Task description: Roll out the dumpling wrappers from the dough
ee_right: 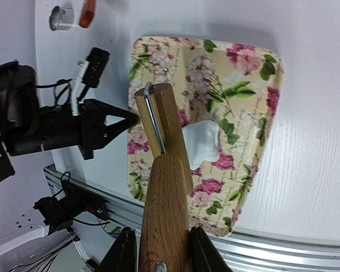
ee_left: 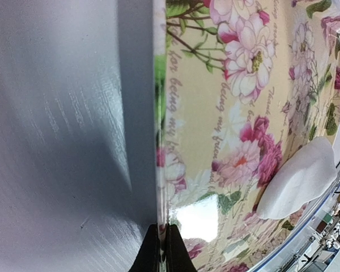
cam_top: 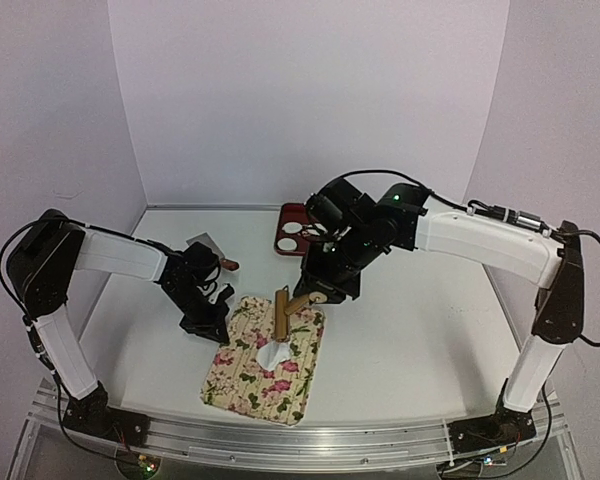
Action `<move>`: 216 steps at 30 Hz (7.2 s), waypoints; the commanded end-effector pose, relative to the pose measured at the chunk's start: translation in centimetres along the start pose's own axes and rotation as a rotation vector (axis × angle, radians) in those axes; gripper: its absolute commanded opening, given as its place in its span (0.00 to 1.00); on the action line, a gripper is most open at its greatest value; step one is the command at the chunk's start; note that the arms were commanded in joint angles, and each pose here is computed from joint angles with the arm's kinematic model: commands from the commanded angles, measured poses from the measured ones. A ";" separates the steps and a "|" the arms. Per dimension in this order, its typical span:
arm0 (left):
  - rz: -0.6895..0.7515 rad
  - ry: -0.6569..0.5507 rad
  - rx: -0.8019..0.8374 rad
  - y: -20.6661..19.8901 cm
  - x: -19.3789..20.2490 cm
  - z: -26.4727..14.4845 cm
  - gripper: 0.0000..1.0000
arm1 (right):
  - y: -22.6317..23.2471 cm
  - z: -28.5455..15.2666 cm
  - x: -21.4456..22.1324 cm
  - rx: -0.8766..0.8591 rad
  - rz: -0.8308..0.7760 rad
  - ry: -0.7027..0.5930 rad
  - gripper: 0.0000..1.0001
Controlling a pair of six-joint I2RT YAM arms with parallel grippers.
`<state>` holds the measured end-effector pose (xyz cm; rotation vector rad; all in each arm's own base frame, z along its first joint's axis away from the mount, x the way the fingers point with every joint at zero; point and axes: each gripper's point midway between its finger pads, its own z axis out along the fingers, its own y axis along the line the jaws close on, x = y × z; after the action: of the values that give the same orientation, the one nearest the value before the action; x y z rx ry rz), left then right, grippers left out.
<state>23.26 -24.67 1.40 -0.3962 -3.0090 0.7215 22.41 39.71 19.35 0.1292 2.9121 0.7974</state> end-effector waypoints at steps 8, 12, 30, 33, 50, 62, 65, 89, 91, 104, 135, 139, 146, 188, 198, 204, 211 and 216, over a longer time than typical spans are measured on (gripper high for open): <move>0.089 -0.023 -0.047 -0.8 -0.5 -0.1 0.00 | -0.2 1.9 1.0 0.020 -0.023 0.053 0.00; 0.091 -0.025 -0.057 -0.7 -0.6 -0.2 0.00 | 0.8 2.0 0.8 0.008 -0.040 0.051 0.00; 0.089 -0.028 -0.075 -0.5 -0.8 -0.3 0.00 | -6.6 5.8 3.2 0.289 0.048 0.156 0.00; 0.091 -0.027 -0.075 -0.5 -0.8 -0.3 0.00 | -7.9 5.8 3.3 0.357 0.061 0.156 0.00; 0.089 -0.029 -0.080 -0.4 -0.7 -0.4 0.00 | -11.6 8.0 3.4 0.541 0.047 0.179 0.00; 0.090 -0.026 -0.082 -0.3 -0.7 -0.4 0.00 | -16.6 7.7 4.9 0.733 0.089 0.205 0.00; 0.091 -0.026 -0.081 -0.4 -0.7 -0.3 0.00 | -17.8 8.0 5.1 0.790 0.073 0.225 0.00; 0.094 -0.016 -0.092 -0.2 -0.7 -0.1 0.00 | -21.7 13.0 8.1 0.835 0.071 0.368 0.00; 0.096 -0.015 -0.091 -0.2 -0.8 -0.1 0.00 | -21.8 13.2 8.3 0.832 0.073 0.376 0.00; 0.092 -0.009 -0.095 -0.1 -0.8 0.1 0.00 | -22.0 14.4 8.4 0.825 0.063 0.396 0.00; 0.091 0.003 -0.099 0.1 -0.7 0.4 0.00 | -22.2 16.8 8.6 0.801 0.041 0.428 0.00; 0.091 0.000 -0.100 0.1 -0.8 0.4 0.00 | -22.2 16.4 8.3 0.814 0.043 0.407 0.00; 0.091 -0.003 -0.110 0.2 -1.0 0.3 0.00 | -21.6 15.4 7.1 0.836 0.027 0.353 0.00; 0.082 -0.030 -0.081 -0.4 -0.8 -0.4 0.00 | -16.0 18.1 6.5 0.741 -0.165 0.337 0.00; 0.082 -0.037 -0.093 -0.4 -1.0 -0.8 0.00 | -13.2 17.9 5.6 0.667 -0.218 0.325 0.00; 0.081 -0.037 -0.094 -0.4 -1.1 -0.7 0.00 | -9.3 17.1 4.9 0.553 -0.261 0.305 0.00; 0.050 -0.046 -0.138 0.4 -1.0 -1.2 0.00 | -3.0 11.7 4.0 0.372 -0.256 0.219 0.00; -0.023 -0.032 -0.194 2.4 -0.7 -1.1 0.00 | 3.8 6.5 3.7 0.136 -0.259 0.141 0.00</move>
<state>23.70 -24.27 1.26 -0.4059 -3.0537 0.5890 19.53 48.72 10.86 -0.3415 3.1037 0.6521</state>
